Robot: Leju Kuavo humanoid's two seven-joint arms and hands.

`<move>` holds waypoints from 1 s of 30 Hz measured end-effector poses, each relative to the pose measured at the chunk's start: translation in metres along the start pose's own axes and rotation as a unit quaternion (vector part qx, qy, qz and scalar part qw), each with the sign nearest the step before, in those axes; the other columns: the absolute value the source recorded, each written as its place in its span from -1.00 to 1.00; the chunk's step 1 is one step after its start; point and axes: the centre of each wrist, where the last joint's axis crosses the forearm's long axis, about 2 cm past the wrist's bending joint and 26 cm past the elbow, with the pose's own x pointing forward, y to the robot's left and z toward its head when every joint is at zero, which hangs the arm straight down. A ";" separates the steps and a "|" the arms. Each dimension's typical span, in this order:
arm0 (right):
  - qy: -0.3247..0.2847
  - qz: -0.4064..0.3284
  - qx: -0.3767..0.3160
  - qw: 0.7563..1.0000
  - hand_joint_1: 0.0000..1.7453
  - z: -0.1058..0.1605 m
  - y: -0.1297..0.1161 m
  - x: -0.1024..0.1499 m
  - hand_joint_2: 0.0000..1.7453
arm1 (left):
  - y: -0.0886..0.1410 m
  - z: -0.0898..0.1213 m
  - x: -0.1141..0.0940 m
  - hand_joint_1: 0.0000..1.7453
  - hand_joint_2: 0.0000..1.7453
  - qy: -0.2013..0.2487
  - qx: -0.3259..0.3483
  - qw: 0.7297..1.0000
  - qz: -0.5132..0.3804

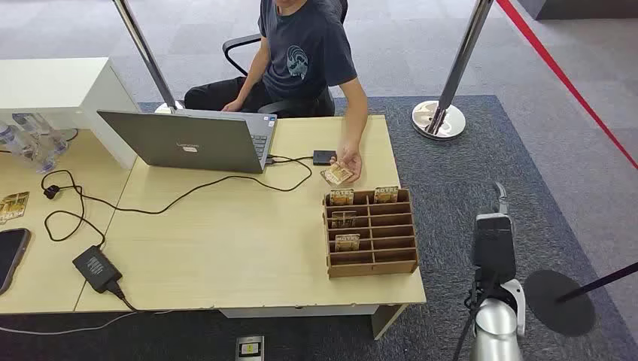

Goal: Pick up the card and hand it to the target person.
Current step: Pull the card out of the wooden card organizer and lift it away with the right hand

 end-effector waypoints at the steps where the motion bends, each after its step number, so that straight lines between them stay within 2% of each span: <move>1: -0.002 0.000 0.001 1.000 -1.00 -0.002 0.000 0.001 -1.00 | 0.000 0.000 0.000 -1.00 -1.00 0.000 0.000 1.000 -0.001; 20: -0.046 0.009 0.071 0.996 -1.00 -0.074 0.031 0.027 -1.00 | 0.001 -0.001 0.005 -1.00 -1.00 -0.008 -0.009 1.000 -0.019; 30: -0.050 0.024 0.120 0.991 -1.00 -0.101 0.049 0.029 -1.00 | 0.003 -0.001 0.006 -1.00 -1.00 -0.011 -0.008 1.000 -0.022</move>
